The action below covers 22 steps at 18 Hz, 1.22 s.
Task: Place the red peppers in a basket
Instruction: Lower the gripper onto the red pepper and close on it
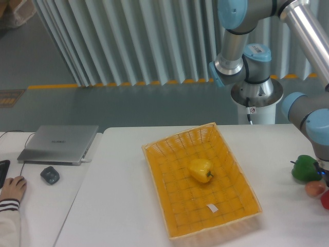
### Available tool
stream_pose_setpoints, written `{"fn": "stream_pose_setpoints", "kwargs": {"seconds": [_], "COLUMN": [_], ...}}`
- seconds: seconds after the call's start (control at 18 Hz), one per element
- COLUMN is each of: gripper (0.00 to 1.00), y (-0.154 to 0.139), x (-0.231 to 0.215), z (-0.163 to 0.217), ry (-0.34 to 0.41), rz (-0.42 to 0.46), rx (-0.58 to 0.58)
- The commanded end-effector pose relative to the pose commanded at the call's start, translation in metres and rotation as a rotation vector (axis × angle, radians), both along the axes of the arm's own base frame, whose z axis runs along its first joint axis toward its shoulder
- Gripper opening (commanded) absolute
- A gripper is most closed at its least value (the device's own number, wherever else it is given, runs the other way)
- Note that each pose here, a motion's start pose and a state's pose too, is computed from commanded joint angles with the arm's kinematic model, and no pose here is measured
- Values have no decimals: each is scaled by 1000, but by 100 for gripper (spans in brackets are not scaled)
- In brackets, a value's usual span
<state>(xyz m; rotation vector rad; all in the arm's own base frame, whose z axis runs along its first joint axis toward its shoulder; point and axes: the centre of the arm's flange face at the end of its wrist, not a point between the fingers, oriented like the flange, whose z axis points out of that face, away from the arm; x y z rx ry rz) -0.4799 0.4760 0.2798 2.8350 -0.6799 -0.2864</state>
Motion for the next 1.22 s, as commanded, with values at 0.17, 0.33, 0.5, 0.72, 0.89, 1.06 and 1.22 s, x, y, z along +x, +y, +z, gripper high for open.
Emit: {"fn": "stream_pose_setpoints", "kwargs": {"seconds": [0.17,0.33,0.5,0.72,0.89,1.06,1.22], "gripper": [100,100,53,48,45,40,40], "y": [0,0,0,-2,-1,2,-5], "x": [-1,-1,-1,-1,0,2,1], "z": [-8,-8,-7,1,3,4,21], "ry": [-10,-10,-7,-11,-17,-32,-85], "rz": [-1,-3,0,-2,2,8,36], "rx": [-8,-9,-11,2,18,46,114]}}
